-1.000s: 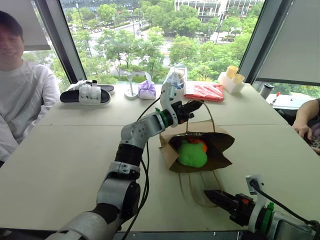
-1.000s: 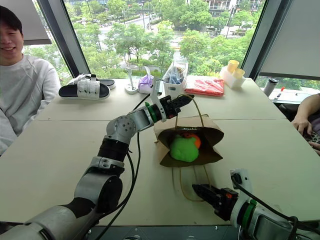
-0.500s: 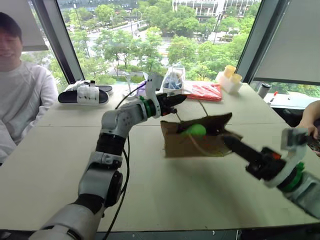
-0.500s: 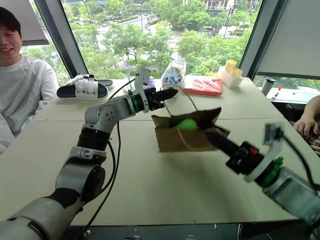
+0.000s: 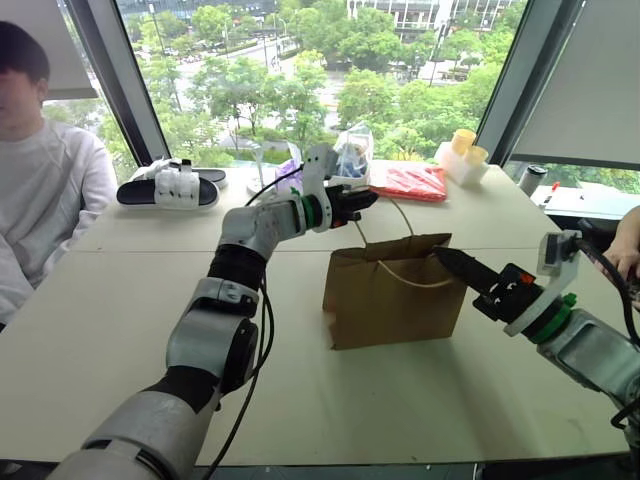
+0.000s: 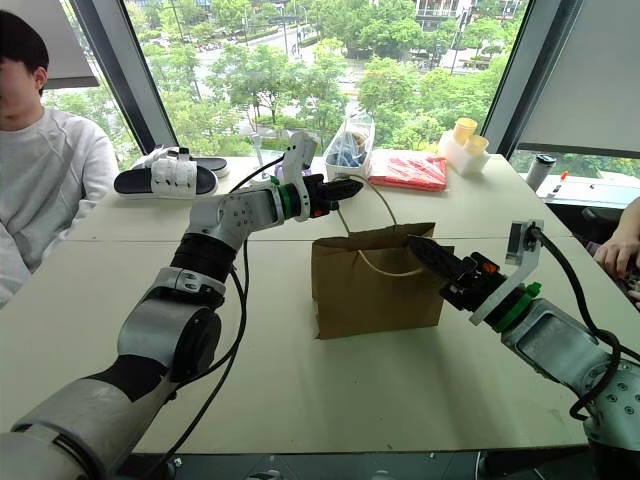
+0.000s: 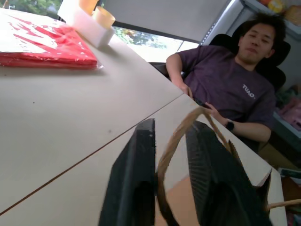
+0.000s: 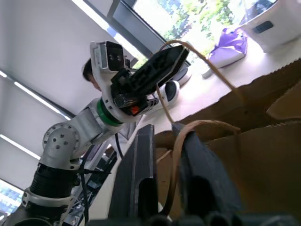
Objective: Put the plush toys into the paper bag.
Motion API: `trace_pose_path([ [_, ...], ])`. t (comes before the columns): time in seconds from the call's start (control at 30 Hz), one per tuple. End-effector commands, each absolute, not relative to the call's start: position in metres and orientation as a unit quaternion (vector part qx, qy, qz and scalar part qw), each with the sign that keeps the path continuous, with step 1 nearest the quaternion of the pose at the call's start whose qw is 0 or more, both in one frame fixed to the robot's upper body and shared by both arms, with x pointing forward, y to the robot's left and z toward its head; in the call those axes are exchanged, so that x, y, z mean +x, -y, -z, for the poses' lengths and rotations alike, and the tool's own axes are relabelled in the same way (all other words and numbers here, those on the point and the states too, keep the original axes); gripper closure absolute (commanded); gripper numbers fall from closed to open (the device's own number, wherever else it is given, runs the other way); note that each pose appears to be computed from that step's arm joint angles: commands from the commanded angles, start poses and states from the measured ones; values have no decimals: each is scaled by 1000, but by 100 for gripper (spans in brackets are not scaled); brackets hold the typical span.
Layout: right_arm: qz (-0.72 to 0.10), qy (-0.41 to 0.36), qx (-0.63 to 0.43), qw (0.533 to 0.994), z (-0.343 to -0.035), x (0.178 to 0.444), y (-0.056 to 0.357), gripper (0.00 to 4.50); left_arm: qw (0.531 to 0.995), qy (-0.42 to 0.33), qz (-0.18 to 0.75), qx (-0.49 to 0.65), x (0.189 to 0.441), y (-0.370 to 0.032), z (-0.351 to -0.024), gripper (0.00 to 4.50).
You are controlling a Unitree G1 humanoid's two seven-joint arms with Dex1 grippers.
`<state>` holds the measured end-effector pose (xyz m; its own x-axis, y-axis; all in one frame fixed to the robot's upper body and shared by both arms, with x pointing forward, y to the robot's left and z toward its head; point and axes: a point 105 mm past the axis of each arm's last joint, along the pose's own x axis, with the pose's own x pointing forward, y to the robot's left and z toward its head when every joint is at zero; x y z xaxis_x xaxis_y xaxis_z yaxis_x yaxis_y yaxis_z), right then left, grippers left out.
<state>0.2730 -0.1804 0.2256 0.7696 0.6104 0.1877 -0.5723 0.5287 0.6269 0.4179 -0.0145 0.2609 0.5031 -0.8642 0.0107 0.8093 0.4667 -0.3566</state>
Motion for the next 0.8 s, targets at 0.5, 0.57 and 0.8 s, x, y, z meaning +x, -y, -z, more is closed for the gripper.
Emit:
trace_pose_path([
  [0.5, -388, -17, 281, 878, -227, 198, 175, 4, 782, -47, 574, -238, 390, -51, -274, 0],
  [0.57, -387, -28, 286, 876, -222, 191, 174, 4, 792, -53, 566, -224, 389, -68, -263, 0],
  [0.8, -362, -124, 224, 896, -170, 206, 154, 194, 828, -77, 536, -144, 372, -108, -203, 0],
])
